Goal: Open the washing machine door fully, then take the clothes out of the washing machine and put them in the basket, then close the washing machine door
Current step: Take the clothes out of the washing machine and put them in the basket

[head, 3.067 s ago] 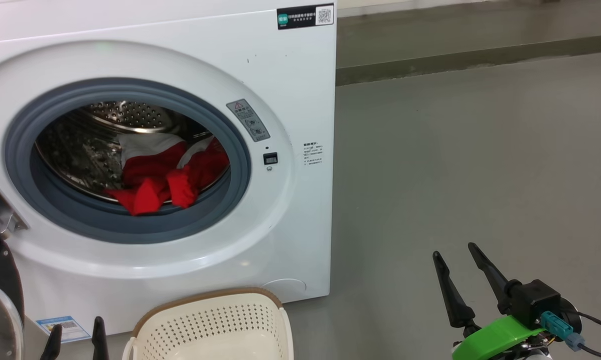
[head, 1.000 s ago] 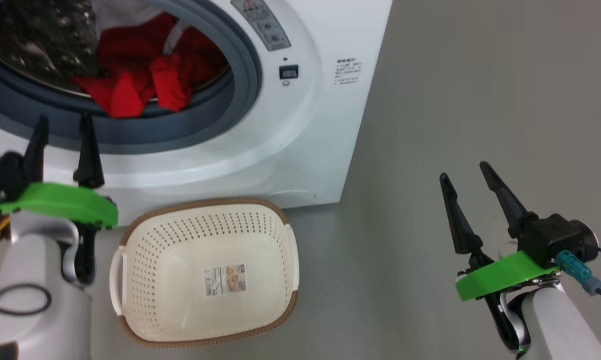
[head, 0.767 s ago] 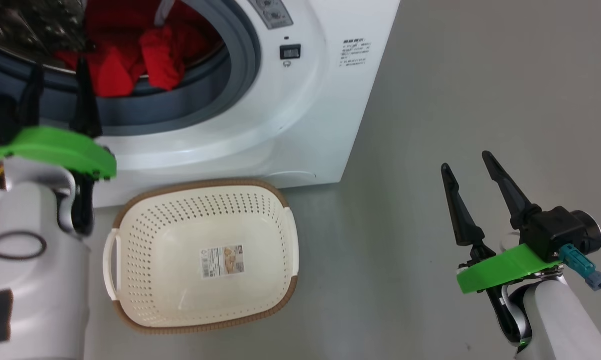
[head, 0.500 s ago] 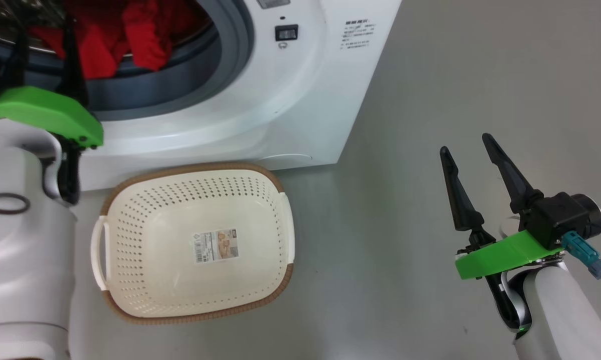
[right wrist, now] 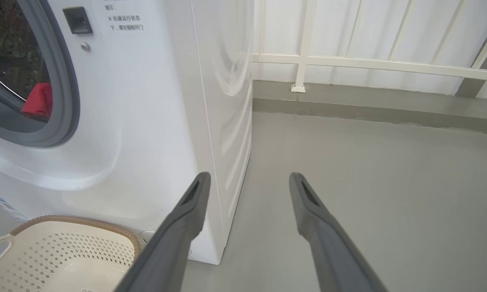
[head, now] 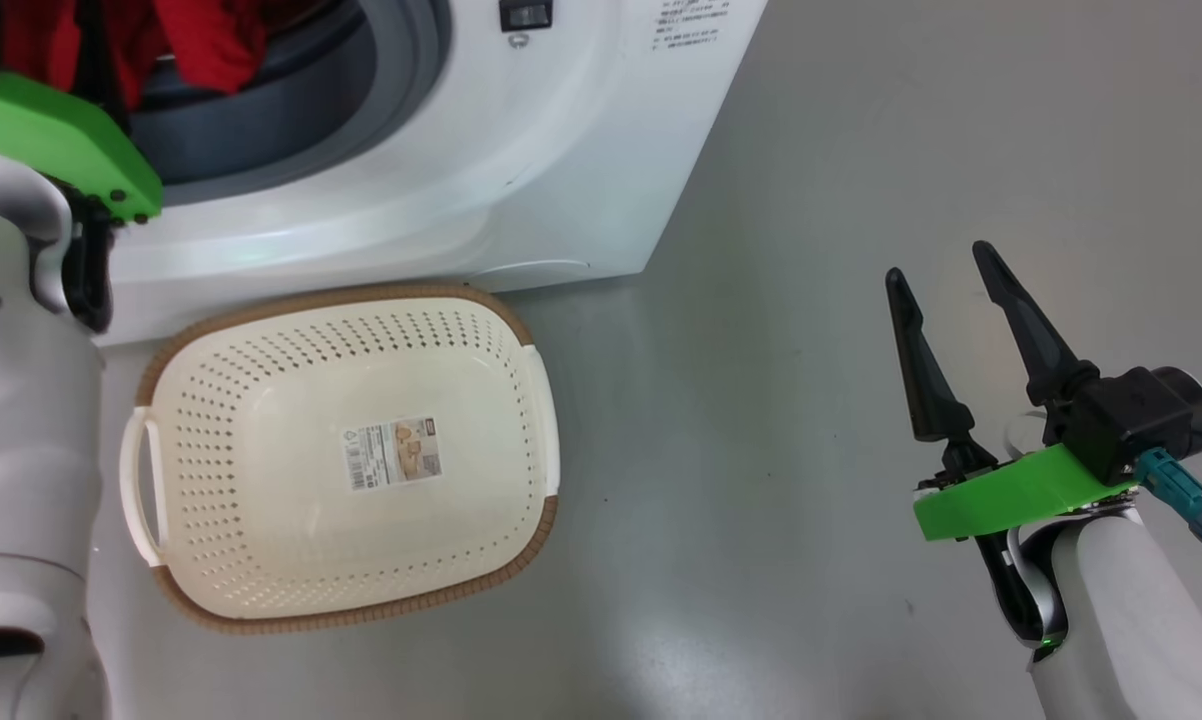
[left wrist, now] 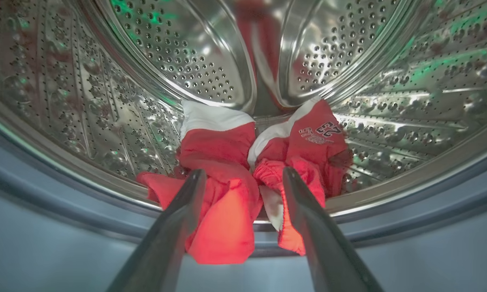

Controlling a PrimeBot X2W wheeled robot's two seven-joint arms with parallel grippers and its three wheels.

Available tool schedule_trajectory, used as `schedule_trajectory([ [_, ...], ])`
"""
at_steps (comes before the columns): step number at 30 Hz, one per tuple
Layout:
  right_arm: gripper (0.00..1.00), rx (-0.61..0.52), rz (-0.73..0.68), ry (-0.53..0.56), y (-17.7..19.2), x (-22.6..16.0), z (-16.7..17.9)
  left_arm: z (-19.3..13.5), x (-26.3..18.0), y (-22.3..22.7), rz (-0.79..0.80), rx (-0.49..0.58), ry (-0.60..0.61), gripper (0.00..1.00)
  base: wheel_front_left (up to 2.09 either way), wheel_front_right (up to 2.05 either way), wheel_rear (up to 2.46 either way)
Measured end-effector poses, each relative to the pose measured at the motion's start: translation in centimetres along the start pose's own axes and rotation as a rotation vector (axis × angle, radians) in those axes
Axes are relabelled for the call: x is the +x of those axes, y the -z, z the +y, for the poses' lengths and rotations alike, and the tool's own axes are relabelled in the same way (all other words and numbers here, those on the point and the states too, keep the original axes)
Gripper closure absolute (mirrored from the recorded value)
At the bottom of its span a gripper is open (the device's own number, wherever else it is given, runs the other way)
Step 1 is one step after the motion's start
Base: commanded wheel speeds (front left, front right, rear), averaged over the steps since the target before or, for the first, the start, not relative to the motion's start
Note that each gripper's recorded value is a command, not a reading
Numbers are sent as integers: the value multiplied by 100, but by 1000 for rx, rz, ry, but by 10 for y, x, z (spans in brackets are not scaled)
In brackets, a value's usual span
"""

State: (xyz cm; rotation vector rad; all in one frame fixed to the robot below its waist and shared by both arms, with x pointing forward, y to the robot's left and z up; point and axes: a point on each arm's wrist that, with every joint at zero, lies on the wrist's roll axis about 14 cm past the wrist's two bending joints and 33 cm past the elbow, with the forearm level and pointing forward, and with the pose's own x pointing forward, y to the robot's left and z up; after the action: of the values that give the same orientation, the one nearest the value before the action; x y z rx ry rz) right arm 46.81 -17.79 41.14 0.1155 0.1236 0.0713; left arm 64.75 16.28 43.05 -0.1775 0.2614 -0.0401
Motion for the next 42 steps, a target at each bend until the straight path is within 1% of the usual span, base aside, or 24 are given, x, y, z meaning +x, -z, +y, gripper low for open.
schedule_trajectory([
  [5, 0, -2, 4, 3, 4, 5, -2, 1, 10, 17, 64, 81, 5, 0, 0, 0, 0],
  [10, 0, -3, 9, 14, 7, 9, -7, 13, 18, 34, 140, 162, -31, 0, 0, 0, 0],
  [12, 0, 1, 13, 21, 9, 8, -9, 18, 19, 41, 176, 213, -46, 0, 0, 0, 0],
  [16, 0, 0, 23, 29, 13, 7, -12, 24, 20, 55, 236, 237, -67, 0, 0, 0, 0],
  [20, 0, 1, 30, 35, 15, 6, -14, 26, 24, 56, 259, 295, -80, 0, 0, 0, 0],
  [21, 0, 2, 31, 36, 16, 6, -14, 27, 25, 55, 257, 308, -82, 37, 0, 0, 0],
  [22, 0, 5, 32, 38, 16, 6, -15, 28, 26, 55, 256, 322, -89, 65, 0, 0, 0],
  [23, 0, 7, 33, 39, 17, 6, -15, 30, 26, 56, 263, 346, -93, 65, 0, 0, 0],
  [24, 0, 7, 33, 39, 17, 6, -15, 32, 26, 57, 274, 357, -94, 89, 0, 0, 0],
  [25, 0, 7, 33, 40, 17, 6, -15, 33, 26, 59, 279, 360, -94, 100, 0, 0, 0],
  [29, 0, 9, 37, 44, 19, 7, -16, 34, 28, 61, 288, 367, -96, 100, 0, 0, 0],
  [37, 0, 30, 26, 38, 15, 8, -12, 36, 26, 37, 182, 332, -102, 100, 0, 0, 0],
  [42, 0, 41, 15, 30, 11, 9, -8, 40, 20, 18, 83, 257, -120, 100, 0, 0, 0],
])
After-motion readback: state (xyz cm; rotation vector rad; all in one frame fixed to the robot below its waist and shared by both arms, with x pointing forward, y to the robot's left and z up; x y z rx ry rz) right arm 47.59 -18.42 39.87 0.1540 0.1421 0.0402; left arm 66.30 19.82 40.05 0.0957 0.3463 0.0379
